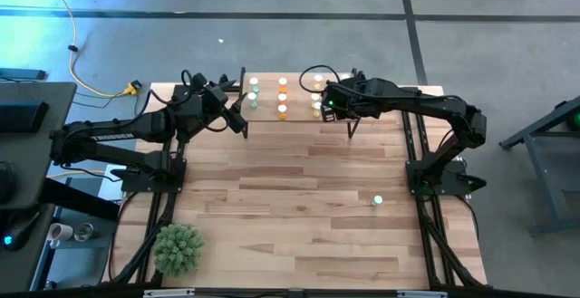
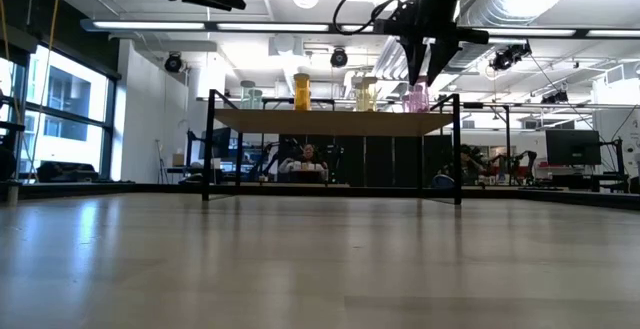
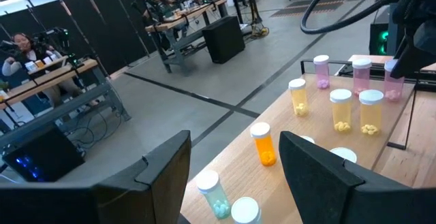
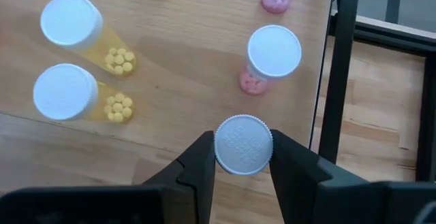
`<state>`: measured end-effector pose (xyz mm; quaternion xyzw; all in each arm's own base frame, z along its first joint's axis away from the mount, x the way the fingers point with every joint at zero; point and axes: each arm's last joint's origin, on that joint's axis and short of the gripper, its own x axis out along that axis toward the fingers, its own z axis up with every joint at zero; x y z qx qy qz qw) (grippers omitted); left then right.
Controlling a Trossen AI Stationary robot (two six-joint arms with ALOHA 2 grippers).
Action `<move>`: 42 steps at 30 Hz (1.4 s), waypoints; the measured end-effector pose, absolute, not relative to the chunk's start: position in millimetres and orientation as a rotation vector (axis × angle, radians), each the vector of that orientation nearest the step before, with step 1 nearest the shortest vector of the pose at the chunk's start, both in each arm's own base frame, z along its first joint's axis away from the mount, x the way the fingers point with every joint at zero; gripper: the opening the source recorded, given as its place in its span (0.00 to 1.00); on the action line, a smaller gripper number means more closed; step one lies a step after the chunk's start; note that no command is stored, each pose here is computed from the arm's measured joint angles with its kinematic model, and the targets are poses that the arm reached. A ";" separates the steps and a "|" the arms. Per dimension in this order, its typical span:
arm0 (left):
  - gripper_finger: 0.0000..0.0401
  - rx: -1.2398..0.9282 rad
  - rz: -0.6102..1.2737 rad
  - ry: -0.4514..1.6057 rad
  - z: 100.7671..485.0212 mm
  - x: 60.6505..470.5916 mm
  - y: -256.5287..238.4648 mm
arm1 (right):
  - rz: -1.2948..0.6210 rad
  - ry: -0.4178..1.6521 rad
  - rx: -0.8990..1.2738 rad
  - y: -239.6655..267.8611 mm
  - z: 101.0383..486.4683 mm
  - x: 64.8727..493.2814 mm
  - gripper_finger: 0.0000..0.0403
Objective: Pick and place medicine bottles onto shelf by color
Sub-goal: Adjust the violet pill bottle on the shelf, then put the blue pill bottle on the shelf aligned with the other blue pill bottles
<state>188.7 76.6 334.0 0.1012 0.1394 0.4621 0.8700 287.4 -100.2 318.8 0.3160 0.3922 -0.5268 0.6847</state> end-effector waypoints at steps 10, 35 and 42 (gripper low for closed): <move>0.53 0.211 0.966 0.292 334.0 188.7 76.6 | -1.171 0.885 0.712 -100.0 318.7 287.5 0.31; 0.53 0.220 0.976 0.296 334.1 188.5 76.7 | -1.166 0.875 0.713 -100.0 322.5 287.6 0.38; 0.53 0.225 0.977 0.299 334.1 188.4 76.8 | -1.164 0.813 0.679 -101.1 344.6 287.7 0.38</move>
